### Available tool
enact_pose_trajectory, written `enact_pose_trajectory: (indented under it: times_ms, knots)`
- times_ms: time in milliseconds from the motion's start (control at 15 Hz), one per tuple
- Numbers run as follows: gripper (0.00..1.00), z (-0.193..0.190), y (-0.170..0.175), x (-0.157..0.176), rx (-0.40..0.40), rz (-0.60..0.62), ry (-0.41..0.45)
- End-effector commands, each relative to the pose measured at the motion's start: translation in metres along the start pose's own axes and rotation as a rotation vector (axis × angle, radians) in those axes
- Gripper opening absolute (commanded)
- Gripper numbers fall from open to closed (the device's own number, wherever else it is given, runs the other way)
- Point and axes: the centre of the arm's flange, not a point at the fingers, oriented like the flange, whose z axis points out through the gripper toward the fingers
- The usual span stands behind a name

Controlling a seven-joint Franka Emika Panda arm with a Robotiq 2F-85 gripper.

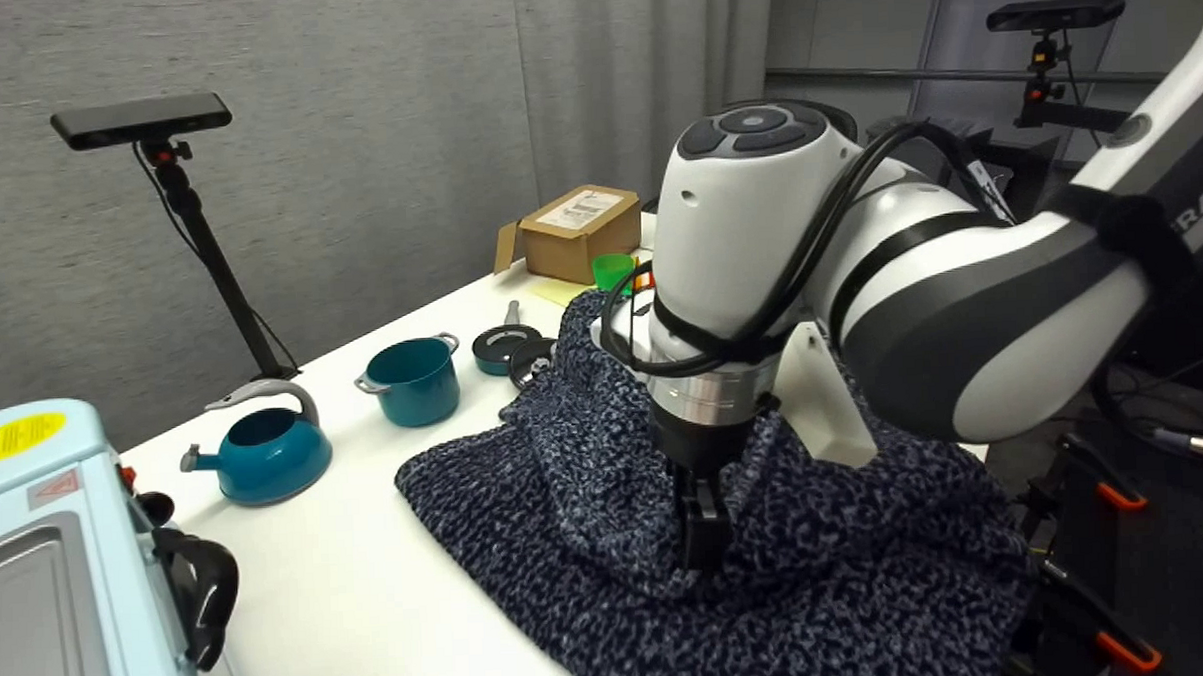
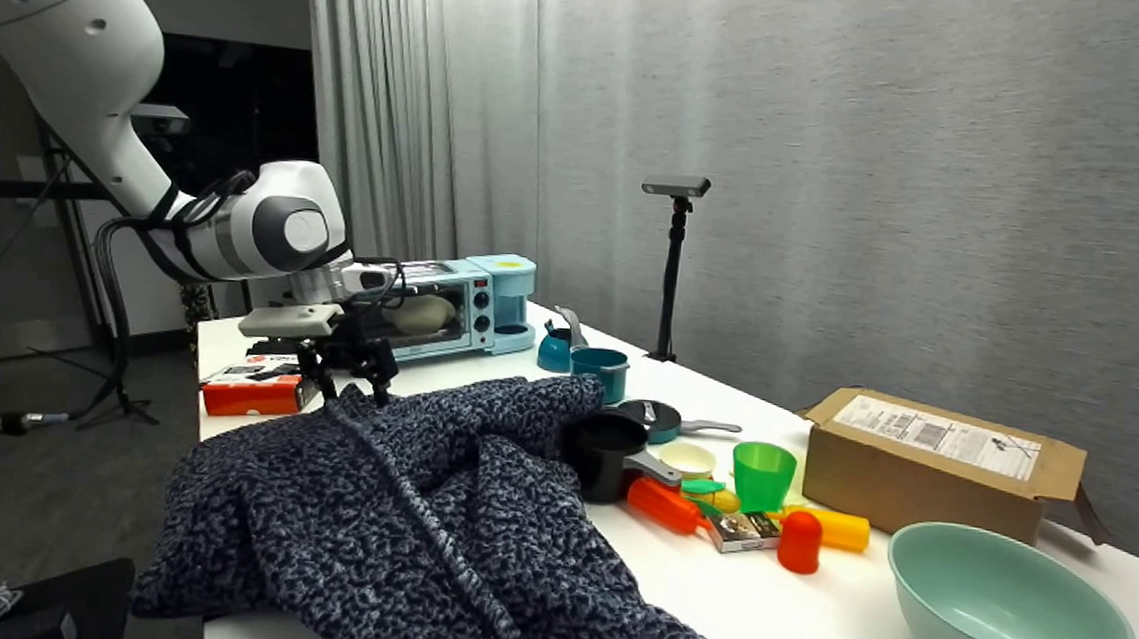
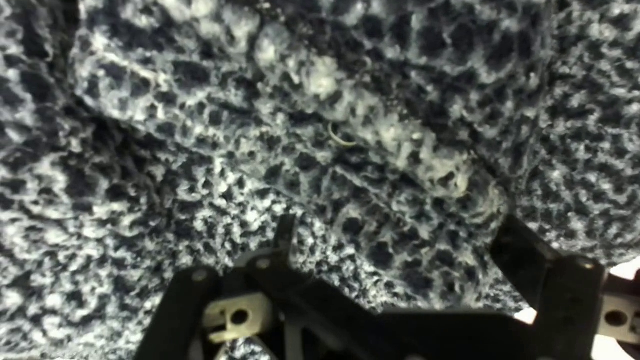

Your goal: Unfold the blanket

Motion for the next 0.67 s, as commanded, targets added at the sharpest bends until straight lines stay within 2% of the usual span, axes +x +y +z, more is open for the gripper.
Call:
enact_pose_trajectory:
  times_ms: [0, 200, 467, 533, 600]
  knots:
    - [0.71, 0.016, 0.007, 0.012, -0.025, 0.010, 0.034]
    - [0.45, 0.022, 0.016, 0.018, -0.019, 0.048, 0.049]
    - [0.17, 0.020, 0.025, 0.026, -0.029, 0.120, 0.077]
    - [0.08, -0.006, 0.033, 0.002, -0.028, 0.151, 0.079]
    - [0.01, -0.011, 0.039, -0.001, -0.027, 0.180, 0.077]
